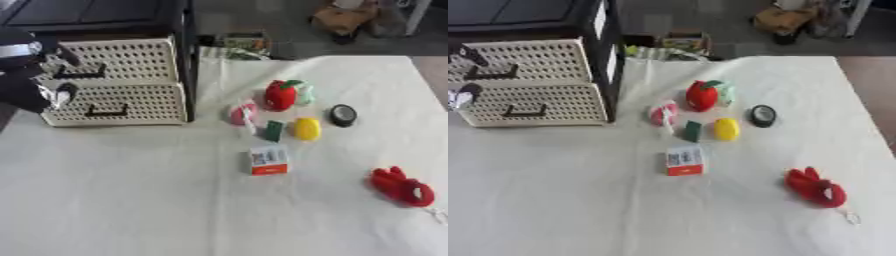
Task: Pick up objects from table and place into drawer.
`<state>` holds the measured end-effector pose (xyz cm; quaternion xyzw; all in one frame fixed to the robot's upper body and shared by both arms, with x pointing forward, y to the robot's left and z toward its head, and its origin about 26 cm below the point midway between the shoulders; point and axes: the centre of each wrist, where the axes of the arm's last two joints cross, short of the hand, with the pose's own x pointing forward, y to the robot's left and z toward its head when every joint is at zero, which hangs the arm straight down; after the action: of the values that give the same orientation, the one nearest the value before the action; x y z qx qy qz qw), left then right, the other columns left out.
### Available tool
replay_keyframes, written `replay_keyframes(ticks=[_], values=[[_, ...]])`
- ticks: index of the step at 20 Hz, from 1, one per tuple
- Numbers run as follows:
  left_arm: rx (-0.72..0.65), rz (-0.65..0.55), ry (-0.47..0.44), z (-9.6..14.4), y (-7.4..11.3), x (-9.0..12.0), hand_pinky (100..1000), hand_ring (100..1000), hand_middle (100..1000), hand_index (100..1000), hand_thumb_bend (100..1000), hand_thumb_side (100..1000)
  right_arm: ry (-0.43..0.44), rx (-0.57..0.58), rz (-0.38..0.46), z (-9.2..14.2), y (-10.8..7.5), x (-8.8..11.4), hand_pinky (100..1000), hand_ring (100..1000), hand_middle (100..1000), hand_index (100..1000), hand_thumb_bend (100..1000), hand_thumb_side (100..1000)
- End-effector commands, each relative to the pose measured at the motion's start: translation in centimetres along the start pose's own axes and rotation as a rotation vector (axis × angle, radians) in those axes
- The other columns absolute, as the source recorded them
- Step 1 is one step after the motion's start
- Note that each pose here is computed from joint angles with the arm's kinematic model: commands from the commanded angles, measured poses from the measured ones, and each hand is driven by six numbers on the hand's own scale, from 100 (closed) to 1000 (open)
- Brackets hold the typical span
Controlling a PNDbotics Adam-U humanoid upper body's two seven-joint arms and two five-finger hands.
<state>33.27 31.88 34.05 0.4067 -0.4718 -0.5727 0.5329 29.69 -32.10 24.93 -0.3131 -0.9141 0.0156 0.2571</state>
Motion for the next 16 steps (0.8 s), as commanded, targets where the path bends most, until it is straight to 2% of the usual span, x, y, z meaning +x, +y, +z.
replay_keyframes(ticks=[1,7,16], values=[[0.030,-0.002,0.044,0.2,0.9,-0.2,100,100,100,913,105,408,-0.039,0.001,0.012,-0.7,-0.4,0.7,826,622,636,824,100,837],[0.073,-0.008,0.091,-0.5,0.8,-0.4,100,100,100,903,105,408,-0.041,0.002,0.011,-0.8,-0.4,0.7,826,621,635,822,100,836],[0.056,0.002,0.098,-1.4,0.4,-0.7,100,100,100,898,105,408,-0.044,0.000,0.010,-0.8,-0.3,0.7,825,618,632,821,100,836]])
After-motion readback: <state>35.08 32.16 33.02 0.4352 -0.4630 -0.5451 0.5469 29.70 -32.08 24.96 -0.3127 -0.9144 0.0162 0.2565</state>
